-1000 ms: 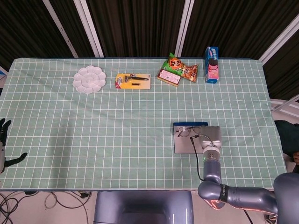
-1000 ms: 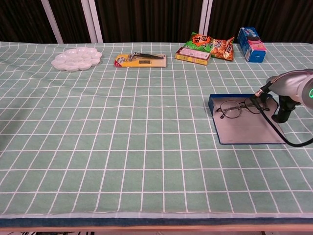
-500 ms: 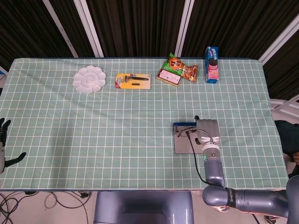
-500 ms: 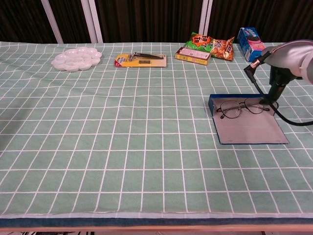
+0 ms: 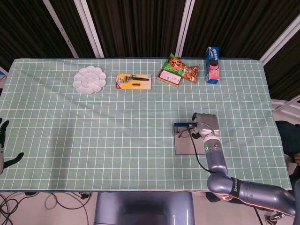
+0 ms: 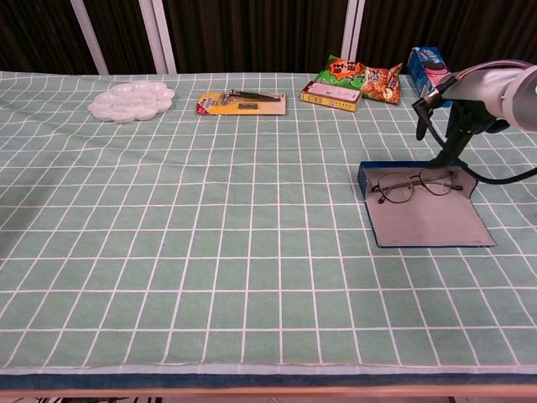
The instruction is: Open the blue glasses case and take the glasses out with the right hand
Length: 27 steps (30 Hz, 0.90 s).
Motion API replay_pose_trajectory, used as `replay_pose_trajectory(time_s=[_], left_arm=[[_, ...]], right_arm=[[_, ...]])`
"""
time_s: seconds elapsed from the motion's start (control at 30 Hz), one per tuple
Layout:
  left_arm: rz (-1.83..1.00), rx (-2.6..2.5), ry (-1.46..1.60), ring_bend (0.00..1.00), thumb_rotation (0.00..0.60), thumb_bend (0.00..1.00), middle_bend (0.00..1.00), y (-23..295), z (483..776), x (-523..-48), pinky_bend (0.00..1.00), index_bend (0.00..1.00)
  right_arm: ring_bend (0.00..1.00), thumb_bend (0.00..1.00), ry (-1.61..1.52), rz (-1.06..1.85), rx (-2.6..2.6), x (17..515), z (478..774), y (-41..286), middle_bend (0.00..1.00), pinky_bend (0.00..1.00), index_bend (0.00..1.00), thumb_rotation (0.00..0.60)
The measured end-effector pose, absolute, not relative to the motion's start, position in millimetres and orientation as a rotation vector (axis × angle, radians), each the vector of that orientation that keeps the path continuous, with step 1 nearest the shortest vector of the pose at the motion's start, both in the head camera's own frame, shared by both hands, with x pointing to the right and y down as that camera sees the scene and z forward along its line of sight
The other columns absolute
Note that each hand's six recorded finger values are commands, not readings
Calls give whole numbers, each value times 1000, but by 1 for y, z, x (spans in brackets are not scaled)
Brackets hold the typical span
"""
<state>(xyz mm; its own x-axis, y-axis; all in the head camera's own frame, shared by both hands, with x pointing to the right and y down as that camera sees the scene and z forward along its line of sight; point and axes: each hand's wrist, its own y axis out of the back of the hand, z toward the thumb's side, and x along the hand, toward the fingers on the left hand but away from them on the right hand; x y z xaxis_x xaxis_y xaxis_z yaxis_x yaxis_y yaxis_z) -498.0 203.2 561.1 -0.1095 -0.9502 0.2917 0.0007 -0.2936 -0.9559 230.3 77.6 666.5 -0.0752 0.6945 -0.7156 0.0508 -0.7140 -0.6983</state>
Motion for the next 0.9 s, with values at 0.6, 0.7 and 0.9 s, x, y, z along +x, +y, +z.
replay_pose_trajectory(time_s=[0.6, 0.7, 0.9], left_arm=[[-1556, -1315, 1131, 0, 600, 19, 0, 204, 564, -504, 0, 0], [-1557, -1314, 1130, 0, 600, 20, 0, 204, 565, -504, 0, 0], [-1557, -1315, 1126, 0, 600, 19, 0, 204, 565, -503, 0, 0]], right_arm=[[1000, 419, -785, 1892, -1790, 230, 692, 63, 975, 944, 417, 600], [1000, 419, -787, 1899, -1791, 230, 694, 64, 975, 944, 447, 600], [1000, 419, -798, 1906, -1789, 231, 699, 64, 976, 944, 452, 600]])
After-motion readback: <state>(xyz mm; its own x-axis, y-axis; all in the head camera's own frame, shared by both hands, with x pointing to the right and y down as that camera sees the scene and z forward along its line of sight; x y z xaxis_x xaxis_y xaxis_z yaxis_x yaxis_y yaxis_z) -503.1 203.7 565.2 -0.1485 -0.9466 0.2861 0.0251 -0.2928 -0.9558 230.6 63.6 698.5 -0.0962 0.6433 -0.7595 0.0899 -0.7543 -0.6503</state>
